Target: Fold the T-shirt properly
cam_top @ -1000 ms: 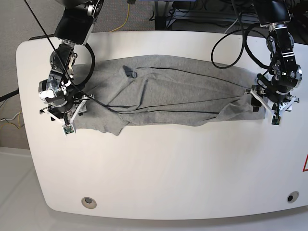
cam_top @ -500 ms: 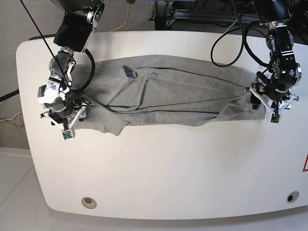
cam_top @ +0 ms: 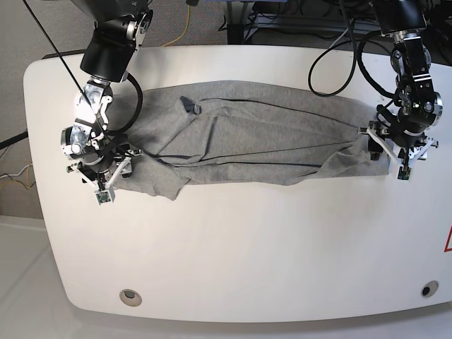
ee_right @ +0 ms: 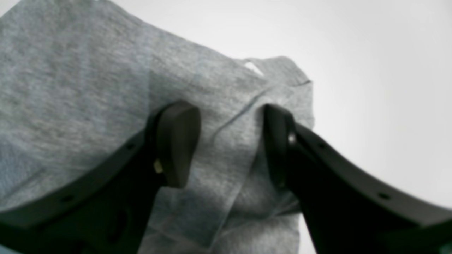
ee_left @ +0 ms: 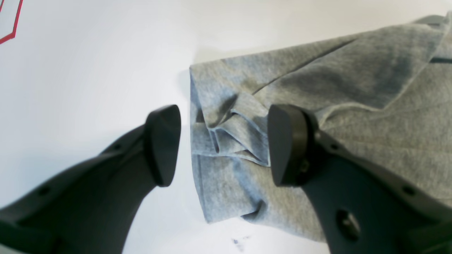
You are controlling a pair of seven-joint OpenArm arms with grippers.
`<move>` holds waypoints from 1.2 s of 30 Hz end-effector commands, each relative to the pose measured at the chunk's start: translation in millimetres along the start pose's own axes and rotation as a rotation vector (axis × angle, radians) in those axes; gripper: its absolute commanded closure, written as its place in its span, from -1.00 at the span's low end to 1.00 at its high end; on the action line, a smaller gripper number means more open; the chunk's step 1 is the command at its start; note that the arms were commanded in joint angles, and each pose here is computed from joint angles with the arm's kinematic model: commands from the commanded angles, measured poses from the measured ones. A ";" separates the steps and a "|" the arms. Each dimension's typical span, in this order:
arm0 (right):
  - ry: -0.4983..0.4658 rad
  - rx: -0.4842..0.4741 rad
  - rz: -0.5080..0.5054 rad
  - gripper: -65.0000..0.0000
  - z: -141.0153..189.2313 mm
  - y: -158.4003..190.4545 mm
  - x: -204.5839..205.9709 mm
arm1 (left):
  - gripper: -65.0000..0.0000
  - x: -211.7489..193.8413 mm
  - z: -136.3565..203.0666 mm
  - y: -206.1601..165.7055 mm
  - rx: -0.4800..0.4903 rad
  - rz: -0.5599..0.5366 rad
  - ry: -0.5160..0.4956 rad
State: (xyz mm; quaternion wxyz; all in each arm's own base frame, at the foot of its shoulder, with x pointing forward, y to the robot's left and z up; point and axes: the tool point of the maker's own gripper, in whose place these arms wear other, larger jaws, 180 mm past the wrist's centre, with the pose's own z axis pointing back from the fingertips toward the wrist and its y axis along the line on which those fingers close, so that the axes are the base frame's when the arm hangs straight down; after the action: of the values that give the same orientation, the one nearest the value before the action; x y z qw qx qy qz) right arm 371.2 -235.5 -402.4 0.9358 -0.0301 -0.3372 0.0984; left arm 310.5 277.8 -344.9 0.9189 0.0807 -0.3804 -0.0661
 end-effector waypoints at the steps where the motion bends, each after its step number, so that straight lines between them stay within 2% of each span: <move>1: -0.057 -0.011 -0.001 0.05 3.0 -4.8 19.7 | -0.15 14.3 4.2 6.8 0.017 -0.011 -0.044; 5: -0.073 0.010 -0.020 0.10 2.2 1.7 22.7 | -0.15 14.3 4.2 6.8 0.017 -0.011 -0.044; 7: -0.077 0.012 -0.025 0.27 2.4 1.6 23.3 | -0.15 14.3 4.1 6.2 0.016 -0.012 -0.043; 13: -0.080 0.014 -0.030 0.98 2.5 1.9 23.9 | -0.15 14.0 4.0 5.7 0.015 -0.013 -0.042; 30: -0.081 0.007 -0.025 1.00 4.0 0.4 25.2 | -0.15 13.5 3.7 5.8 0.015 -0.012 -0.040; 36: -0.094 -0.024 -0.004 1.00 16.4 -5.1 32.1 | -0.15 13.3 3.4 5.3 0.013 -0.011 -0.040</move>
State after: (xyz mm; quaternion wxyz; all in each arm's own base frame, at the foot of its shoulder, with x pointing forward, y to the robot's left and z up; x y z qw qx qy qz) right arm 374.0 -227.0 -394.1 0.9302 -0.0199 -0.3543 0.0935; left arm 310.5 277.0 -345.2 0.9190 0.0800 -0.3800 -0.0675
